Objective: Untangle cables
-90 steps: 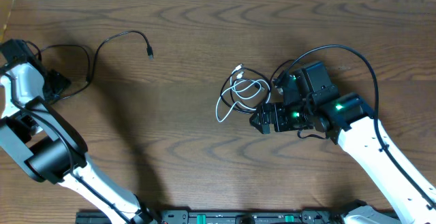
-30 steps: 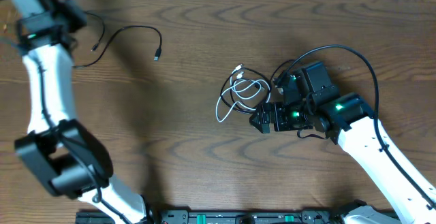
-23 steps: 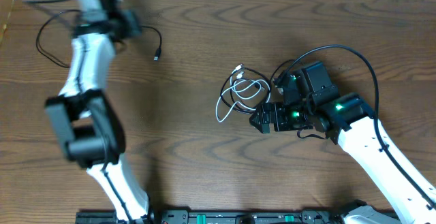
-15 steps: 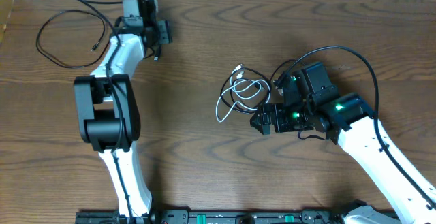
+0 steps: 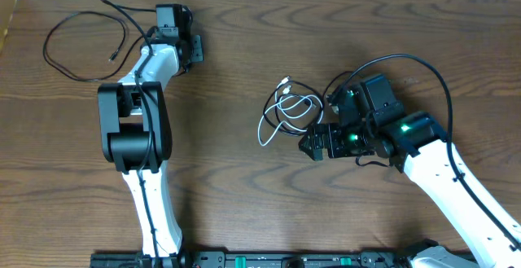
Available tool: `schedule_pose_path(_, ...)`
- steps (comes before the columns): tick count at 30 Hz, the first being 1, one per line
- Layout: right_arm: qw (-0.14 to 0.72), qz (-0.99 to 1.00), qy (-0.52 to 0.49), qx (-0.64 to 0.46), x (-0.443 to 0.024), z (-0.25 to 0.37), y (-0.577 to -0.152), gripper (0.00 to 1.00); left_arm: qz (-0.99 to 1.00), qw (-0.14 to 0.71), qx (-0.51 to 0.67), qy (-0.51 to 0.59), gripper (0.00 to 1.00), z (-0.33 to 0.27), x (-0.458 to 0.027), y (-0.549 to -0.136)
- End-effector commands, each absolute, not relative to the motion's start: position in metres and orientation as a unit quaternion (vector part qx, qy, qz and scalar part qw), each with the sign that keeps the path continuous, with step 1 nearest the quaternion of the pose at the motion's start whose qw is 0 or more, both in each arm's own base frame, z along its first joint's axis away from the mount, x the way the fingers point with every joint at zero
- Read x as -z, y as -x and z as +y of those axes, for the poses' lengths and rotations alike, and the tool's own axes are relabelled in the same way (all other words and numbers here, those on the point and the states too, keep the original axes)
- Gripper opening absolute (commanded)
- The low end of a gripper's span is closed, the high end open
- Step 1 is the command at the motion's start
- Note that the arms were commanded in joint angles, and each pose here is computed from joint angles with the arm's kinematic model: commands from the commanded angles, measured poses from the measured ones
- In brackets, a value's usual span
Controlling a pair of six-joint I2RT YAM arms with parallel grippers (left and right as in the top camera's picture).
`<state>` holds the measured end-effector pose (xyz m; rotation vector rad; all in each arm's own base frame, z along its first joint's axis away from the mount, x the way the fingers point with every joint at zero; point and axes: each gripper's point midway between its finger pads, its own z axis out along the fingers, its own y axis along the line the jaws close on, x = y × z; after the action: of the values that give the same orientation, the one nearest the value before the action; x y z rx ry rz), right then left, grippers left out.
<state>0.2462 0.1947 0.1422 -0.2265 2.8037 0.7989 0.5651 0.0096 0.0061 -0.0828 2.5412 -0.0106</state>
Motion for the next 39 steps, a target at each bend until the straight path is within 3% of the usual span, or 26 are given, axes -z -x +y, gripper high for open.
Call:
schedule_pose_path(1, 0.111, 0.952, 0.087, -0.271, -0.143, 0.196, -0.245, 0.99, 0.96, 0.28, -0.007, 0.027, 0.08, 0.014, 0.007, -0.56)
schedule_pose_path(7, 0.107, 0.953, 0.086, -0.27, -0.142, 0.195, -0.243, 0.99, 0.932, 0.358, -0.043, 0.032, 0.07, 0.032, -0.026, -0.591)
schedule_pose_path(16, 0.1, 0.955, 0.085, -0.267, -0.14, 0.194, -0.24, 0.99, 0.845, 0.529, -0.055, 0.055, 0.08, 0.058, -0.177, -0.649)
schedule_pose_path(17, 0.101, 0.955, 0.085, -0.267, -0.141, 0.194, -0.241, 0.99, 0.842, 0.534, -0.056, 0.057, 0.3, 0.06, -0.183, -0.651)
schedule_pose_path(18, 0.102, 0.954, 0.085, -0.268, -0.141, 0.194, -0.241, 0.99, 0.841, 0.535, -0.056, 0.058, 0.68, 0.062, -0.185, -0.651)
schedule_pose_path(19, 0.103, 0.954, 0.086, -0.268, -0.141, 0.194, -0.242, 0.99, 0.844, 0.53, -0.057, 0.058, 0.89, 0.063, -0.182, -0.65)
schedule_pose_path(20, 0.105, 0.953, 0.086, -0.269, -0.142, 0.195, -0.243, 0.99, 0.853, 0.515, -0.058, 0.06, 0.96, 0.065, -0.172, -0.646)
schedule_pose_path(31, 0.098, 0.955, 0.085, -0.267, -0.14, 0.194, -0.24, 0.99, 0.923, 0.357, -0.078, 0.123, 0.97, 0.141, -0.095, -0.583)
schedule_pose_path(39, 0.097, 0.955, 0.084, -0.266, -0.14, 0.193, -0.239, 0.99, 0.896, 0.29, -0.066, 0.329, 0.98, 0.243, -0.073, -0.518)
